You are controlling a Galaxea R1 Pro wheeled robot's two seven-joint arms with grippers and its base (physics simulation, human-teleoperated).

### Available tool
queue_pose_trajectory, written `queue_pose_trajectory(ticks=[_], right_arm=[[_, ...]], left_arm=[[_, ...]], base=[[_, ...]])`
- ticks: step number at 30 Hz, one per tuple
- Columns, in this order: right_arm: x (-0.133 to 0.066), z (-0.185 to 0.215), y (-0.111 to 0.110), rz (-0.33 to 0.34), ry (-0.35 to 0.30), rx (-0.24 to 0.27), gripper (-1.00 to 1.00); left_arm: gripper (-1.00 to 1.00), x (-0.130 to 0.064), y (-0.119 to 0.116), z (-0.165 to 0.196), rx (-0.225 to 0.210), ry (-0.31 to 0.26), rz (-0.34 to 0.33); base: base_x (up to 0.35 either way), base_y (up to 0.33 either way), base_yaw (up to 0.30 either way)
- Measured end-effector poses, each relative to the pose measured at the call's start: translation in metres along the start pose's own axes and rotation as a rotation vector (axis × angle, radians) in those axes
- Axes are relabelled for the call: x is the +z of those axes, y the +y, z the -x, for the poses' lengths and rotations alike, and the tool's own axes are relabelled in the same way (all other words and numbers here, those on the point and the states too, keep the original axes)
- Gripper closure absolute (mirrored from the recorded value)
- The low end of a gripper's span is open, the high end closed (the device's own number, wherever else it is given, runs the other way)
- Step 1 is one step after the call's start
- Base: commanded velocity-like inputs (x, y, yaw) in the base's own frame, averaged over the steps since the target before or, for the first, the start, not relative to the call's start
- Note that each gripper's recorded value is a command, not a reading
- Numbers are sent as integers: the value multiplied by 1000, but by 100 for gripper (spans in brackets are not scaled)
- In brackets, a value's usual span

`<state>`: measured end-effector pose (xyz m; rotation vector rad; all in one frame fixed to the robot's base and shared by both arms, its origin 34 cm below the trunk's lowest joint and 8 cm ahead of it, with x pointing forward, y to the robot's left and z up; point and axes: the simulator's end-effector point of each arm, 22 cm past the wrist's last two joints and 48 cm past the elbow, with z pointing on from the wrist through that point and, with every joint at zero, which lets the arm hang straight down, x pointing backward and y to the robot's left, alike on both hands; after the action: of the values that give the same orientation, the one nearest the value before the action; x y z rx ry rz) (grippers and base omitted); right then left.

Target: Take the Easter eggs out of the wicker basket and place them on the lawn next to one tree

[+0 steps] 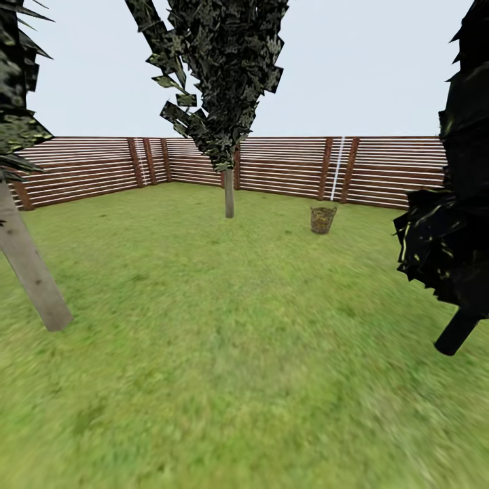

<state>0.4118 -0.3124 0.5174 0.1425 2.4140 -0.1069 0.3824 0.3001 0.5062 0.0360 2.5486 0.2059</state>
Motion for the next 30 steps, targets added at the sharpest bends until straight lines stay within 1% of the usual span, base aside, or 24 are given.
queue_pose_trajectory(ticks=[27, 30], right_arm=[[0, -4, -3, -3, 8, -2, -100], [-1, -8, -3, -4, 17, -3, -100]], left_arm=[[-100, 0, -3, 0, 4, 1, -5], [-100, 0, -3, 0, 5, 1, -5]], base=[[331, 0, 0], [331, 0, 0]])
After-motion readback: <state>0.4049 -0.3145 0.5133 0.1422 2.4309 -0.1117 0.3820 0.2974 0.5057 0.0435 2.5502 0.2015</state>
